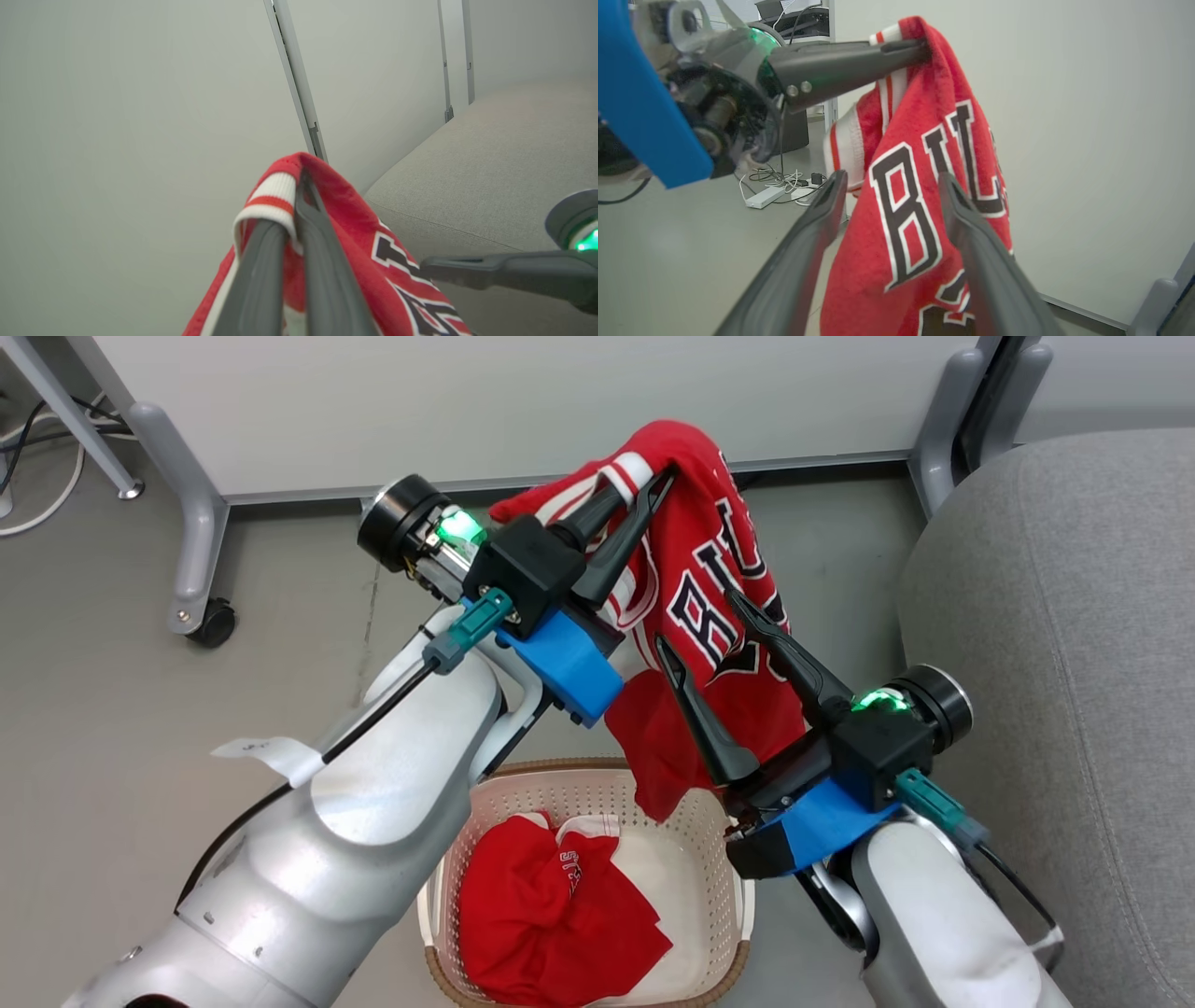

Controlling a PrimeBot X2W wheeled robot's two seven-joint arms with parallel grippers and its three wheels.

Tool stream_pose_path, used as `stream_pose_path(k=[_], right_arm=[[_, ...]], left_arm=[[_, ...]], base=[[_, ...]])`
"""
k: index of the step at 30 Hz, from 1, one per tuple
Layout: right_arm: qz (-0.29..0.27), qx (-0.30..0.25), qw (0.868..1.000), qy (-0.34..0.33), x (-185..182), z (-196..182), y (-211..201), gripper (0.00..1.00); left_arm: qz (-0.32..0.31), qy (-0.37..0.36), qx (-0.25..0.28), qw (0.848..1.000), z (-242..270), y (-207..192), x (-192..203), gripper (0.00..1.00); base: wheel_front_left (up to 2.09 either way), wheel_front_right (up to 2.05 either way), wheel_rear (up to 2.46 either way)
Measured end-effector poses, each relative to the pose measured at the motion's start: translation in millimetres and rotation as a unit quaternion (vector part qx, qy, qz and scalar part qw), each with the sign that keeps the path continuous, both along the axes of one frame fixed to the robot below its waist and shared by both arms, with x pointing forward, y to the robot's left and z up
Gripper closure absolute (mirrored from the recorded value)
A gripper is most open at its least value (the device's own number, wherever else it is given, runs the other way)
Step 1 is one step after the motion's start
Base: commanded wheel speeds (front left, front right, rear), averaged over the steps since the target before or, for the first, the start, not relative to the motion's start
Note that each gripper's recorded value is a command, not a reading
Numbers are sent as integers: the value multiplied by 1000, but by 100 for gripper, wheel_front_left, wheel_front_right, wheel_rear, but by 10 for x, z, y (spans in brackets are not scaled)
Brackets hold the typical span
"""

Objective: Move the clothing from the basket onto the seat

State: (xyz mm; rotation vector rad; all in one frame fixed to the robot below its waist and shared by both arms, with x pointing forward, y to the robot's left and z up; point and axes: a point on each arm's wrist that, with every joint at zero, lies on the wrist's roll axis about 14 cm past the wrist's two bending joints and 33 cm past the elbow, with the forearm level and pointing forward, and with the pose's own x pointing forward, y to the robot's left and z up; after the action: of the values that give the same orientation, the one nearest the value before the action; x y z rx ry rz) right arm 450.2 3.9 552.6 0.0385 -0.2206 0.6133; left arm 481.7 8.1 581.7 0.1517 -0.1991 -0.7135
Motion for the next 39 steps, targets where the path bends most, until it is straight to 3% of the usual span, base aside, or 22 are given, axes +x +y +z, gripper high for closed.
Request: stream_pose_path(k=[8, 15, 16, 17, 39], right_arm=[[-6, -57, 998, 40, 168, -389, -19, 0], [-5, -57, 996, 67, 316, -495, 8, 0], [-3, -55, 996, 69, 329, -491, 23, 71], [-2, -52, 996, 70, 347, -481, 32, 100], [5, -30, 998, 61, 349, -312, 90, 100]], left_arm=[[-1, 3, 1, 1000, -37, -18, 39, 100], [-2, 1, 0, 1000, -19, -31, 47, 100], [-2, 1, 0, 1000, -20, -27, 45, 100], [-1, 1, 0, 1000, -20, -24, 43, 100], [2, -4, -2, 1000, 37, -11, 16, 100]], base=[[0, 0, 0], [0, 0, 0], [0, 0, 0], [0, 0, 0], [0, 0, 0]])
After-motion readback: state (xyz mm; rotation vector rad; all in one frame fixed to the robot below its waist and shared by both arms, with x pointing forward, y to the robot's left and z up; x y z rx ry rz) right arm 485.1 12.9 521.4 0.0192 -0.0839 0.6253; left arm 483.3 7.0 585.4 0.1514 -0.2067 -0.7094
